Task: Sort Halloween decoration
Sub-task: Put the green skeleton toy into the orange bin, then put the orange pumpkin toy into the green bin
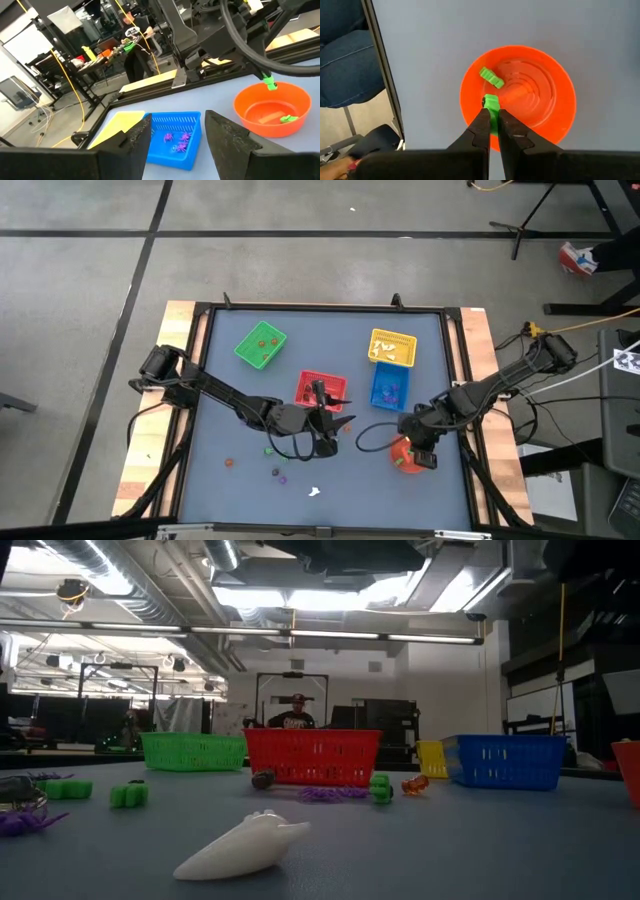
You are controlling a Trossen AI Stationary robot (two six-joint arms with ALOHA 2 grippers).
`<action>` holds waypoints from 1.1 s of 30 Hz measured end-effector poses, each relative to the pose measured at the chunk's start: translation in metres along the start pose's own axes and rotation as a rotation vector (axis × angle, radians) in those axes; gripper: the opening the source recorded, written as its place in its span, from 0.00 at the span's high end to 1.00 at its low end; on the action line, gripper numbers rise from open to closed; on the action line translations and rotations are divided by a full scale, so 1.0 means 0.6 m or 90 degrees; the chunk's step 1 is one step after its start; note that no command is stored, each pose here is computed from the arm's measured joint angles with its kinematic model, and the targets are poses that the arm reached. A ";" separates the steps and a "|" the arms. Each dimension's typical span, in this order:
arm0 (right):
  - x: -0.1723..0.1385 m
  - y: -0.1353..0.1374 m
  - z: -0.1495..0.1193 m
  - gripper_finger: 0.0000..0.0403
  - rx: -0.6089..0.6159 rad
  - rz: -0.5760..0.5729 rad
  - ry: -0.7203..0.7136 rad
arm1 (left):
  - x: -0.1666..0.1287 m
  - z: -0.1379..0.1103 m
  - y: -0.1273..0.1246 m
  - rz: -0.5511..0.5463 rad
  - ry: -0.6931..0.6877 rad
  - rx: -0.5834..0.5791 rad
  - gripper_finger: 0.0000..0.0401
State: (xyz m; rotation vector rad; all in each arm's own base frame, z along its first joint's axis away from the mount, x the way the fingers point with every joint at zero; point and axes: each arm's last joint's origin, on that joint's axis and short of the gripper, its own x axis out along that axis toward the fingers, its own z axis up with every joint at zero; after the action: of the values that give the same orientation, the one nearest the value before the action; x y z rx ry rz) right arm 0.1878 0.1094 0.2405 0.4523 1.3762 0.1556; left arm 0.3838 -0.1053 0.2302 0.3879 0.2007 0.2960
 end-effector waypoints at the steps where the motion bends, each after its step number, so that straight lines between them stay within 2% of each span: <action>1: 0.000 0.000 0.000 0.95 0.000 0.000 0.000 | 0.000 0.000 0.000 -0.001 0.001 0.001 0.58; 6: 0.000 0.000 0.000 0.91 0.000 0.000 0.000 | 0.000 -0.002 -0.001 -0.002 0.006 0.005 0.58; 13: 0.000 -0.001 0.001 0.72 -0.001 -0.014 -0.012 | 0.000 -0.004 -0.001 -0.004 0.014 0.011 0.58; 18: 0.000 -0.003 0.003 0.62 -0.001 -0.040 -0.036 | 0.000 -0.004 -0.001 -0.004 0.013 0.010 0.58; 23: 0.000 -0.003 0.003 0.59 -0.001 -0.043 -0.038 | -0.006 -0.001 -0.009 -0.011 0.009 0.011 0.58; 33: 0.000 -0.003 0.003 0.59 -0.001 -0.043 -0.038 | -0.030 0.009 -0.039 -0.028 -0.001 0.002 0.58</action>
State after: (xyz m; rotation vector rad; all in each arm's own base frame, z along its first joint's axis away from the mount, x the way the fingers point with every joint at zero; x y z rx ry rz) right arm 0.1891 0.1072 0.2400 0.4057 1.3307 0.0876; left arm 0.3738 -0.1337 0.2280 0.3869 0.2083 0.2529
